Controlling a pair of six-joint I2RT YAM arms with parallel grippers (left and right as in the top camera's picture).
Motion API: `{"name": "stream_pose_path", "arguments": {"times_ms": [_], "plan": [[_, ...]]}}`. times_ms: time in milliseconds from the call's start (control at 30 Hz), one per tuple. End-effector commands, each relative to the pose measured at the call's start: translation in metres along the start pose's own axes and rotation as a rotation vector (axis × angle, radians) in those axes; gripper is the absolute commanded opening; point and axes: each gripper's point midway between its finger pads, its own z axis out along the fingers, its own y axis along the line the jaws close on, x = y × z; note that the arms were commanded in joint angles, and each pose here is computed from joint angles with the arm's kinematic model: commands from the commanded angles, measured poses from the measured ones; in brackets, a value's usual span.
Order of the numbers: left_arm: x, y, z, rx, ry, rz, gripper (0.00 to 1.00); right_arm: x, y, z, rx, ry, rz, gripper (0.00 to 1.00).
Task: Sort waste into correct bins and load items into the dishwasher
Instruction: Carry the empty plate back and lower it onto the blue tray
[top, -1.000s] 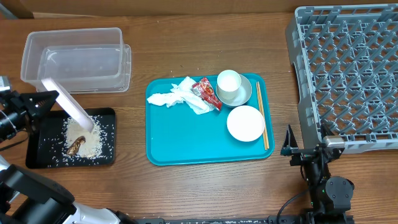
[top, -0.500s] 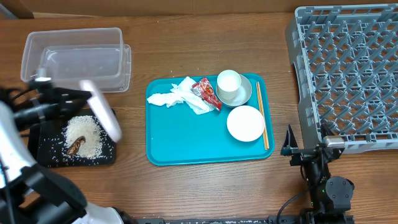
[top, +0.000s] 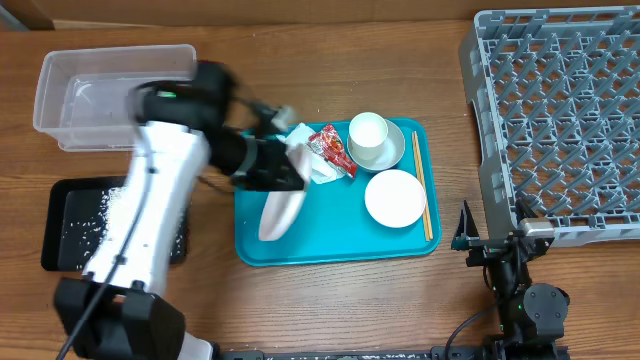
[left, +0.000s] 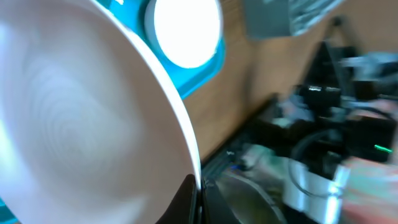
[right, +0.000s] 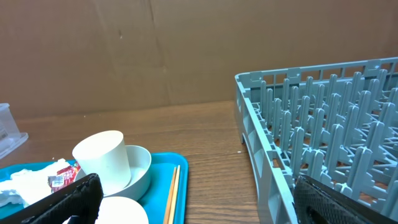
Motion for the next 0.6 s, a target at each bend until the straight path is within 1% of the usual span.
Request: {"name": "stream_pose_path", "arguments": {"times_ms": [0, 133, 200, 400, 567], "plan": [[-0.005, 0.025, 0.016, -0.354, -0.046, -0.152, 0.04, 0.001, -0.003, 0.0, 0.012, -0.007, 0.008, 1.0], [-0.011, 0.024, 0.03, -0.575, -0.142, -0.164, 0.04, 0.001, -0.003, 0.0, 0.012, -0.007, 0.008, 1.0], [-0.01, 0.018, 0.038, -0.631, -0.168, -0.154, 0.04, 0.001, -0.003, 0.0, 0.012, -0.007, 0.008, 1.0], [-0.006, 0.012, 0.078, -0.724, -0.136, -0.099, 0.04, 0.001, -0.003, 0.0, 0.012, -0.007, 0.008, 1.0], [-0.006, 0.032, 0.117, -0.775, -0.054, -0.121, 0.05, 0.001, -0.003, 0.0, 0.012, -0.007, 0.008, 1.0]]}}
